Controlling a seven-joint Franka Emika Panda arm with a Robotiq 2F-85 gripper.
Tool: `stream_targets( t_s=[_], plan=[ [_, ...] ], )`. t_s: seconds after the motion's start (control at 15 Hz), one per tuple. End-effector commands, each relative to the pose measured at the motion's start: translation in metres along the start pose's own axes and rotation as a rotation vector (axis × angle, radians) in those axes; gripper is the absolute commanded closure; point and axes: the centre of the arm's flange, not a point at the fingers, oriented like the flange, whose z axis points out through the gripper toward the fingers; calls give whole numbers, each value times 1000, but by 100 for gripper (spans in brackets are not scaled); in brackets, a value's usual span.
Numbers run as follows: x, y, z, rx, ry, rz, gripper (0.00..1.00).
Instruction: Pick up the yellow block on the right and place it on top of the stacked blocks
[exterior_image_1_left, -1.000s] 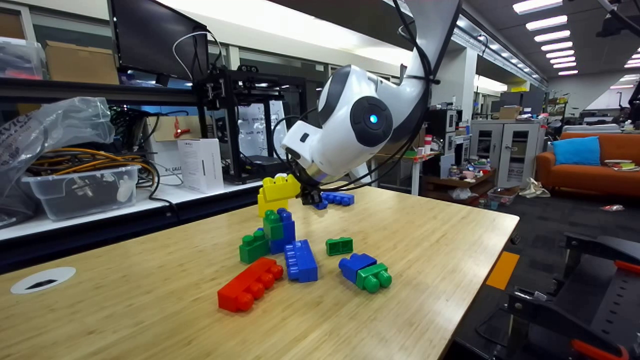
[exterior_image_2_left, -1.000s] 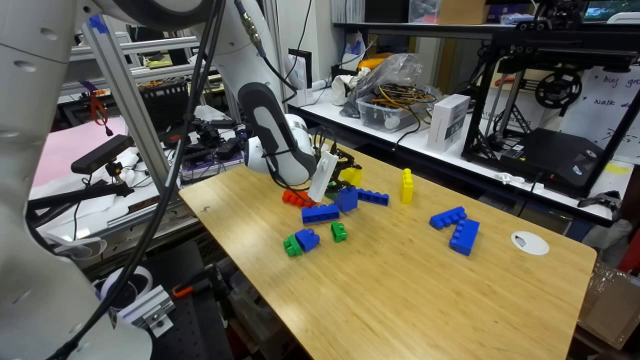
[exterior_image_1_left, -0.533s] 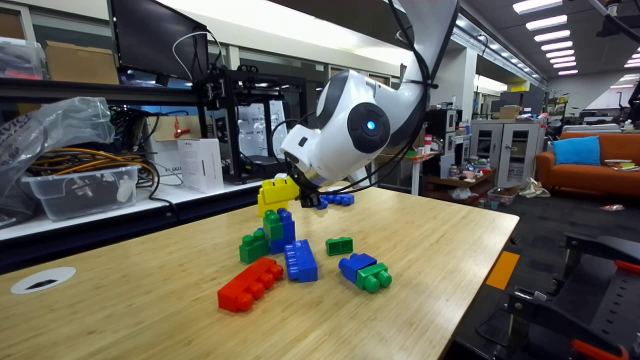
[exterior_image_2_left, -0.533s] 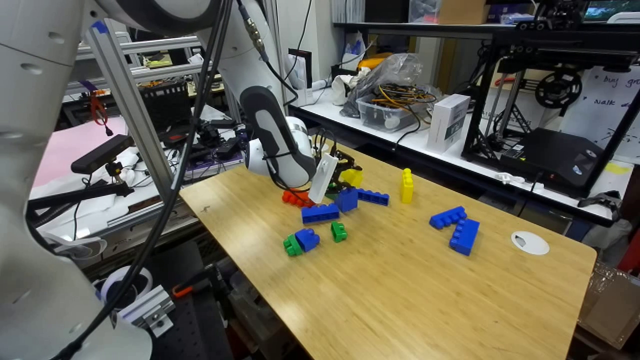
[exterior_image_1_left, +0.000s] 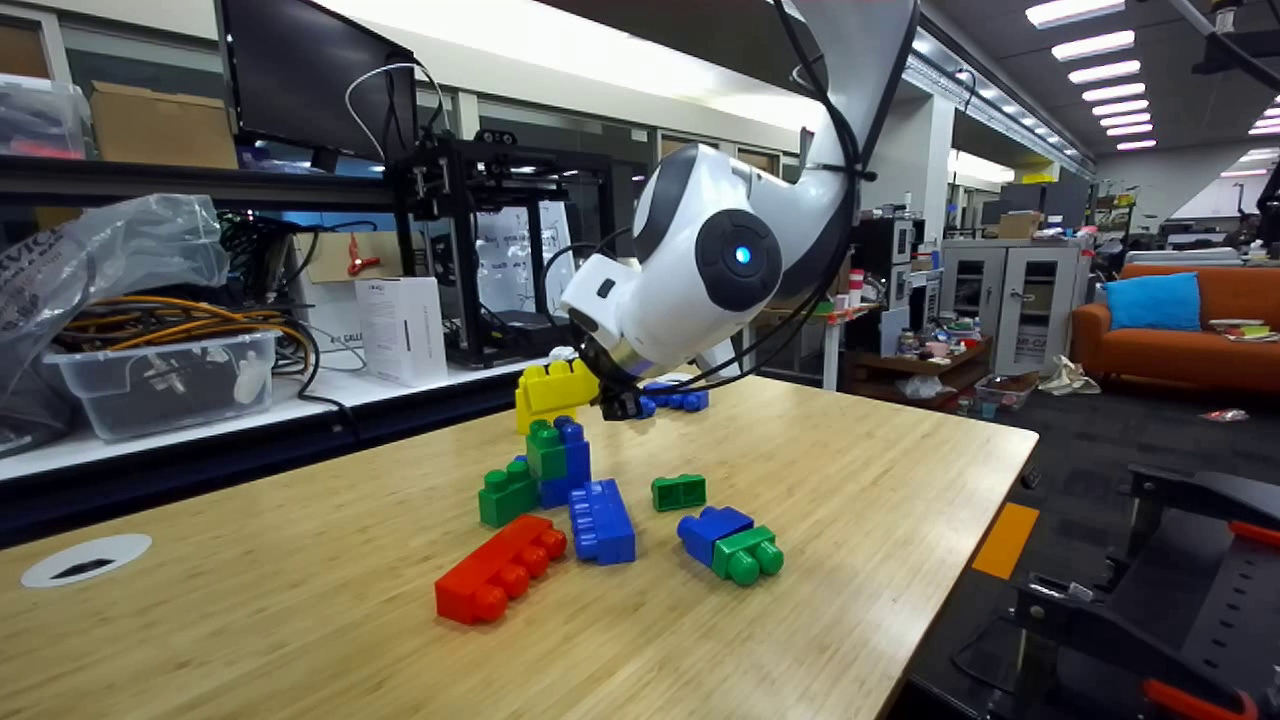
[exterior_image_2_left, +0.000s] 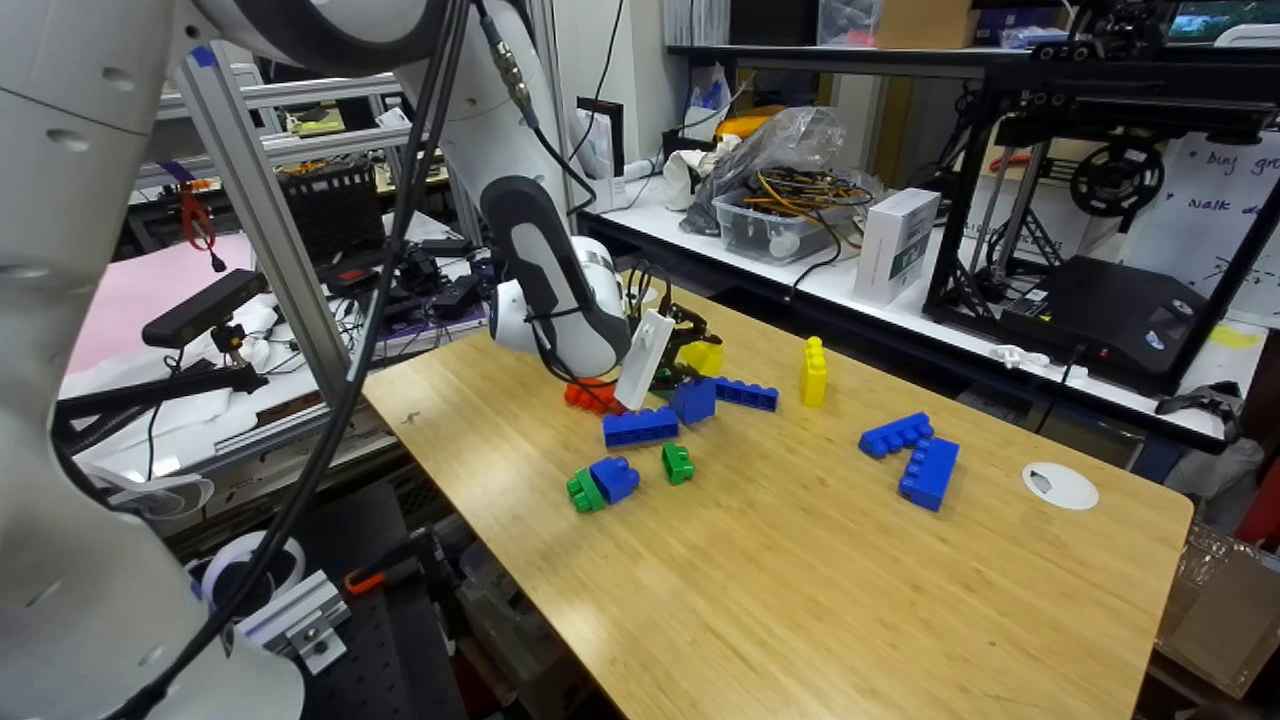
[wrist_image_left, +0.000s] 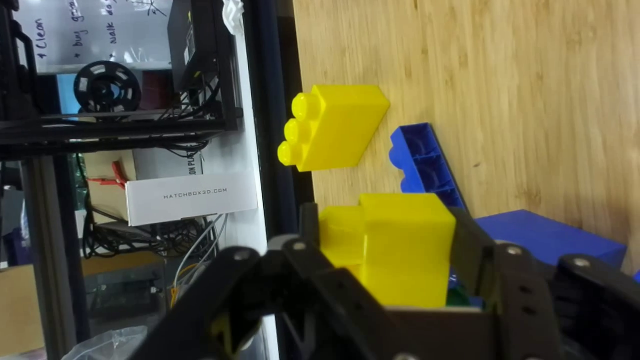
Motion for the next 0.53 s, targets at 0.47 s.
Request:
stream_targets(
  t_s=[0.47],
  plan=[
    [2, -4, 4, -22, 32, -24, 62]
  ],
)
